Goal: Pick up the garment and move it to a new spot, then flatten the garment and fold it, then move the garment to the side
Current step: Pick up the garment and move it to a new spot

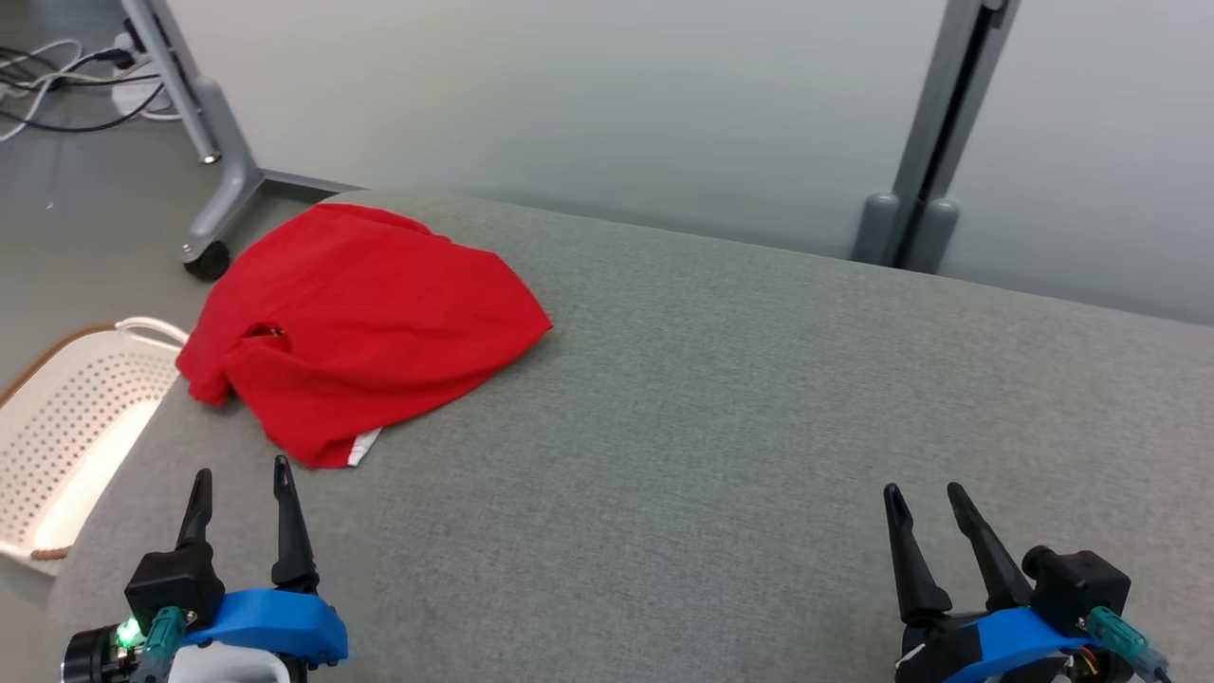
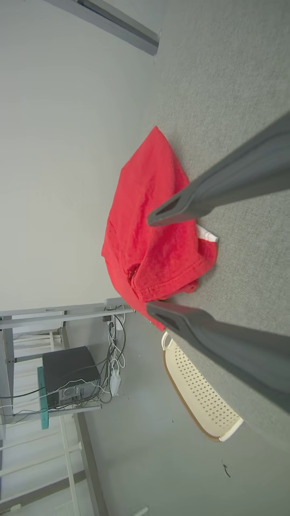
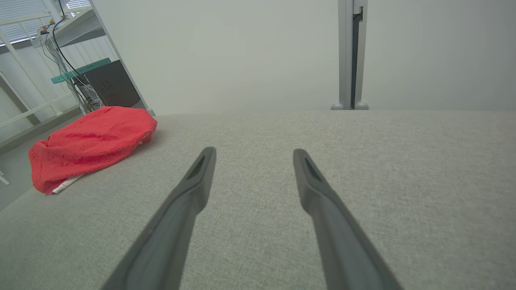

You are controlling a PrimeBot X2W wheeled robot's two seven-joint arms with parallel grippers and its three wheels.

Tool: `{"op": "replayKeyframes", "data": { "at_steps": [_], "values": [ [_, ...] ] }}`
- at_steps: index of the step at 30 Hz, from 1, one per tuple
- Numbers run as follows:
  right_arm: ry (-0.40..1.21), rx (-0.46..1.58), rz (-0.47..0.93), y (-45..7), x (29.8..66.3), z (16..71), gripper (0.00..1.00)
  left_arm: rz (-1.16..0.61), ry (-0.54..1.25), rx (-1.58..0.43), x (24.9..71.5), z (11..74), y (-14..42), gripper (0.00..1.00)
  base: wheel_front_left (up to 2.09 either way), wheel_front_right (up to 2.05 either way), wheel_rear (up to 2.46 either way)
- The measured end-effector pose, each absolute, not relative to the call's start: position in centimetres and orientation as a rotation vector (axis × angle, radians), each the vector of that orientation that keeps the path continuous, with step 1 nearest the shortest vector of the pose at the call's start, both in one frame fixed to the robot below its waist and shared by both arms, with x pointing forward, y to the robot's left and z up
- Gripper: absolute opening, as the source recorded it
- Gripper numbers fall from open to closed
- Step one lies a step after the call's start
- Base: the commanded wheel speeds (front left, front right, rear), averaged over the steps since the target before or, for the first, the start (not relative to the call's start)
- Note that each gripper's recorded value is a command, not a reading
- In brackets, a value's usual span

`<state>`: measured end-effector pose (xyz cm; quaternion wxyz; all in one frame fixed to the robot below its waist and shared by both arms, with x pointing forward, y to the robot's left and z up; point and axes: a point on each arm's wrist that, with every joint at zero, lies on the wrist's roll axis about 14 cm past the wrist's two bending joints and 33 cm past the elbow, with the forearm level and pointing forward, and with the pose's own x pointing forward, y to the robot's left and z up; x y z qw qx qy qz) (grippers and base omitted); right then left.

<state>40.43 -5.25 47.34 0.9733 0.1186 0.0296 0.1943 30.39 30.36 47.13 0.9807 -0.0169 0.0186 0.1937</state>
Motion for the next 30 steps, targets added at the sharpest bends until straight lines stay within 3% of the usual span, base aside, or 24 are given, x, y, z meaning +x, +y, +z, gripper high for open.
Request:
{"op": "replayKeyframes", "data": {
  "at_steps": [12,20,26,30],
  "values": [
    [0.093,0.232,0.553,0.8,41.3,46.5,1.0,0.588,0.038,-0.03,25.1,47.3,35.1,1.0,0.0,0.0,0.0],
    [0.104,0.231,0.587,2.0,41.2,46.2,1.0,0.632,0.042,-0.029,23.7,47.2,36.0,1.0,0.0,0.0,0.0],
    [0.109,0.227,0.571,1.4,41.3,45.9,1.0,0.624,0.04,-0.039,24.6,47.2,35.9,1.0,0.0,0.0,0.0],
    [0.101,0.226,0.542,0.4,42.1,45.8,1.0,0.585,-0.003,-0.034,27.8,48.8,36.2,1.0,0.0,0.0,0.0]
  ]
}}
